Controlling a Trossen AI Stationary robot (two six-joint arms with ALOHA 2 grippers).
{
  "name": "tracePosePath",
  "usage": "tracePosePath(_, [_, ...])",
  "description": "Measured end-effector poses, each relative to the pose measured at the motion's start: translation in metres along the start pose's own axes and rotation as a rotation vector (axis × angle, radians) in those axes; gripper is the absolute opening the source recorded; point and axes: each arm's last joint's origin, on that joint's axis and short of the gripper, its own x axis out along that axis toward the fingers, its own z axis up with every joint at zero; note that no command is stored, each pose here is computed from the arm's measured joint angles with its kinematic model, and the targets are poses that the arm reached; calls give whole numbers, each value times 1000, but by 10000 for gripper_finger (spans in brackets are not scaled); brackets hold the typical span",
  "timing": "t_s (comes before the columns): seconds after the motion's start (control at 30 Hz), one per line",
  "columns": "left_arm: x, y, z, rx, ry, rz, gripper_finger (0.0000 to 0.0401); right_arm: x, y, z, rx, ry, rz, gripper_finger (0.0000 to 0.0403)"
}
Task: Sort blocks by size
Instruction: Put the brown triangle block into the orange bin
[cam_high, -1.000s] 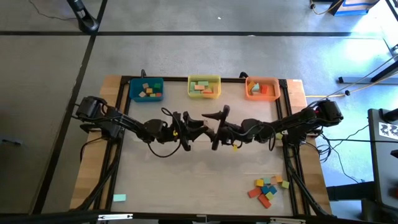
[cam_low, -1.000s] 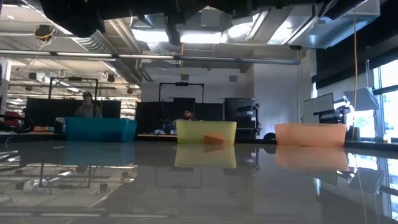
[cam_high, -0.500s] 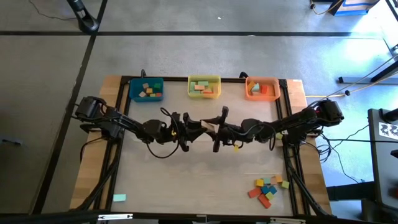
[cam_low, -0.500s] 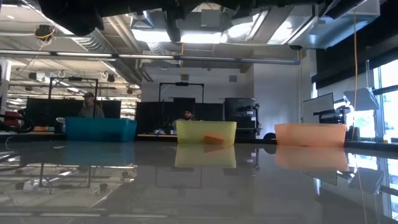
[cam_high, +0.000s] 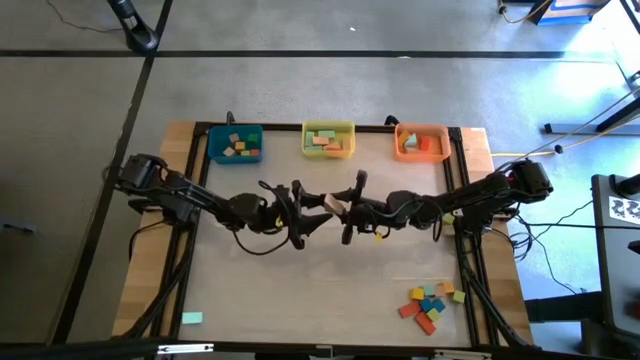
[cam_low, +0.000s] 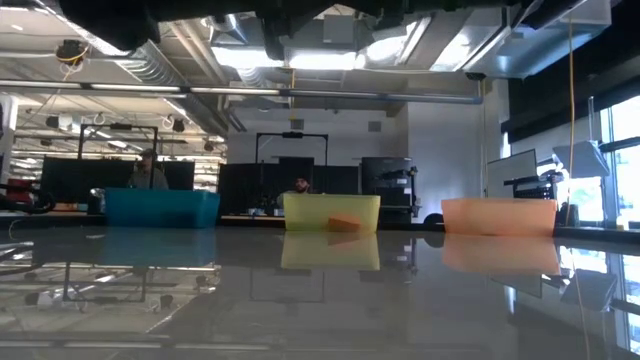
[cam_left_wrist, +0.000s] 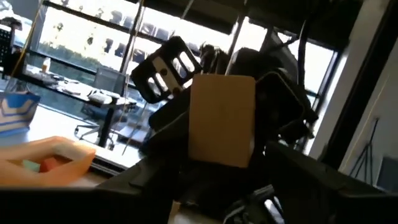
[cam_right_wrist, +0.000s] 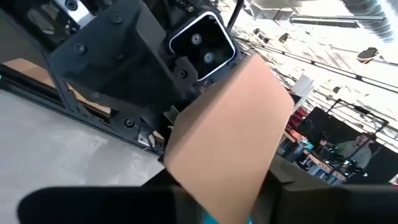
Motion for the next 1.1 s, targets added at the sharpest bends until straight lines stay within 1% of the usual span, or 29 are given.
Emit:
tracePosePath(0.1, [-1,0,3,35,50,7,223,-2,2,1,-6,15,2,78])
tracePosePath(0.2, [-2,1,4,21,73,16,223,-2,2,1,-12,17,1,77])
tracePosePath(0.6, [-2,1,6,5,65,30,224,-3,1,1,-15,24,-5,77])
tracePosePath(0.7, [-2,1,6,16,69,30,224,-3,1,1,-16,25,-5,77])
tracePosePath(0.77, [-2,2,6,25,68,31,224,-3,1,0,-21,38,-24,77])
tracePosePath(0.87, [-3,2,14,11,47,40,224,-5,-2,2,-67,62,-71,78])
tracePosePath(1.0, [-6,0,33,5,-9,37,224,-9,-8,4,-93,97,-110,78])
tracePosePath(1.1, [-9,1,39,28,9,44,224,-13,-15,9,-82,104,-164,78])
